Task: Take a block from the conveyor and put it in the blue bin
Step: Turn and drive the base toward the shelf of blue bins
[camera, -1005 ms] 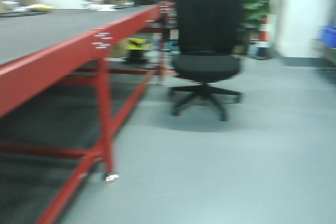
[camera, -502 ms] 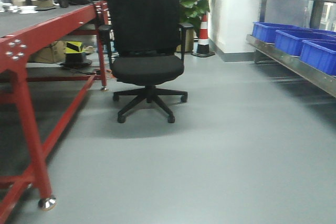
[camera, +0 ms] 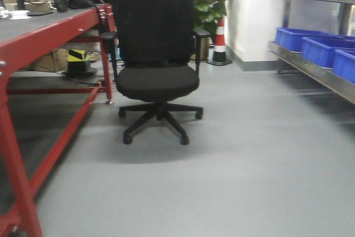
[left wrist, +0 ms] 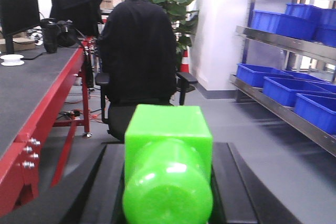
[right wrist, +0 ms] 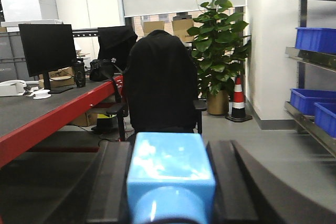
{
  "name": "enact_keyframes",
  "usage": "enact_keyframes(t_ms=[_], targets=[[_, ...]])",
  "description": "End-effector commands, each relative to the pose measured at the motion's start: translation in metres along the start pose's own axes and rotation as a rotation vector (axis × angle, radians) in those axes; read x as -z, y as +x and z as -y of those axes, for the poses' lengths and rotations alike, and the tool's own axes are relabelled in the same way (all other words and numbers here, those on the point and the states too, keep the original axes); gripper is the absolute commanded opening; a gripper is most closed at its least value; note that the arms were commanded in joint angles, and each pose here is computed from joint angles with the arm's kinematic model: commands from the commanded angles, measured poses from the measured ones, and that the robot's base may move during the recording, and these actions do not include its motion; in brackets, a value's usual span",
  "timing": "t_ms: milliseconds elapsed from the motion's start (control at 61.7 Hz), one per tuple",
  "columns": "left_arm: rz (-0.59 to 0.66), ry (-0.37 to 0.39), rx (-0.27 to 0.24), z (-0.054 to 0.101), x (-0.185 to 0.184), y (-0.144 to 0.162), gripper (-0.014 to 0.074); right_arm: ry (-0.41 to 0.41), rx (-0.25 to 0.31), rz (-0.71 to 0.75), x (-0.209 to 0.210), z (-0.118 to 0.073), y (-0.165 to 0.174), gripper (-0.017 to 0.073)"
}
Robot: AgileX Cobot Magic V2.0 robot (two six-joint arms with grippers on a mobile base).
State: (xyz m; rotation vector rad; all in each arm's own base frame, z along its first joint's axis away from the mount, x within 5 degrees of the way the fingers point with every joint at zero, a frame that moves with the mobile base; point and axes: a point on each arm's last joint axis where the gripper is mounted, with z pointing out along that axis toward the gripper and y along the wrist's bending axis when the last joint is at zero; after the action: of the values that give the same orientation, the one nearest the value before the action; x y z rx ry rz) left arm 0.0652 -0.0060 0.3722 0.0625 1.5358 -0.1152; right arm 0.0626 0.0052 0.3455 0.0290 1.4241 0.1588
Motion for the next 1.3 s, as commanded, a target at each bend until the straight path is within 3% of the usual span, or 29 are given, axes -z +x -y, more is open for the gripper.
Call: enact_keyframes(t_ms=[0, 1280], targets=[[0.018, 0.007, -0.004, 0.0005, 0.0004, -0.0014, -0.0111, -0.001, 0.002, 0.024, 0.0004, -0.0001, -0.0024, -0.0162], [0.018, 0.007, -0.004, 0.0005, 0.0004, -0.0014, -0.0111, -0.001, 0.002, 0.024, 0.0004, -0.0001, -0.0024, -0.0162]])
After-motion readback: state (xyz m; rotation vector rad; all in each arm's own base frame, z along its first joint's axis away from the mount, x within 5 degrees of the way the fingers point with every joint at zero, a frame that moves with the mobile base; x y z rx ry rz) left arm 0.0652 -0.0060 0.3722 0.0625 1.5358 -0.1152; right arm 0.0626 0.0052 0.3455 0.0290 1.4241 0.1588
